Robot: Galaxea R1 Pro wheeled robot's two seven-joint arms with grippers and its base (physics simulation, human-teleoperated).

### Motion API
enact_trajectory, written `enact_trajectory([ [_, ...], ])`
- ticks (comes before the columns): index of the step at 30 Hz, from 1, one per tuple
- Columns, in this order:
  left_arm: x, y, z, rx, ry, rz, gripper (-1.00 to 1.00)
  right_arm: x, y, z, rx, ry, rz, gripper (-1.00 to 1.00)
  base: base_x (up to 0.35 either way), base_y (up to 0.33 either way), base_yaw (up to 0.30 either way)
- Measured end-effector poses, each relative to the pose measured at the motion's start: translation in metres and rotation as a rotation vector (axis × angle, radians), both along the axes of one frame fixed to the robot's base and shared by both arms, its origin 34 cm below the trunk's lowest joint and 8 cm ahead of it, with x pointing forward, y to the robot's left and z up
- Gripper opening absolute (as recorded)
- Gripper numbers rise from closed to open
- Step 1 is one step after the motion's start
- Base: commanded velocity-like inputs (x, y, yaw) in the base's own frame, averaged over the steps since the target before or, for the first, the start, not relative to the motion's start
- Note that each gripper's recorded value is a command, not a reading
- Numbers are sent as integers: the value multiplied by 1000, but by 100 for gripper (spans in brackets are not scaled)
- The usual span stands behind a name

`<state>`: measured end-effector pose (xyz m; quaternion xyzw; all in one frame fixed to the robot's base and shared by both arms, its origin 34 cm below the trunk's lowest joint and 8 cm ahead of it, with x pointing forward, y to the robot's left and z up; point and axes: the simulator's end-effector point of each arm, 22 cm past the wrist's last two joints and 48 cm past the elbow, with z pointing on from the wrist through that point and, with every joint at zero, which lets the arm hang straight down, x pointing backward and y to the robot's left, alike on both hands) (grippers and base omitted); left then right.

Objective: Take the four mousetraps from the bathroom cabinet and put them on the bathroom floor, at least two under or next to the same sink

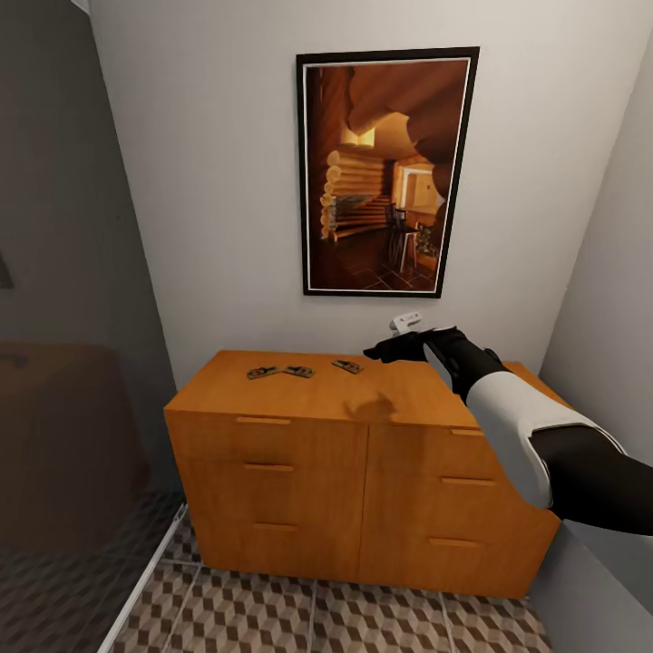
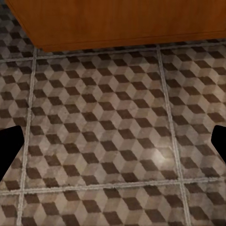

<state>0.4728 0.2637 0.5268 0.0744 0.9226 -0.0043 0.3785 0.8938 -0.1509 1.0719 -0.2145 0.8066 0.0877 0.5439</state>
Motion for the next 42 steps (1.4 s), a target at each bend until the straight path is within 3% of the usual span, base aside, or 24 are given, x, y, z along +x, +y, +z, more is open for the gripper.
enact_trajectory([
  [29, 0, 1, 0, 1, 0, 1, 100, -3, -8, -15, 8, 37, 2, 100, 0, 0, 0],
  [42, 0, 1, 0, 1, 0, 1, 100, -17, 4, -26, 50, 88, 97, 100, 0, 0, 0],
])
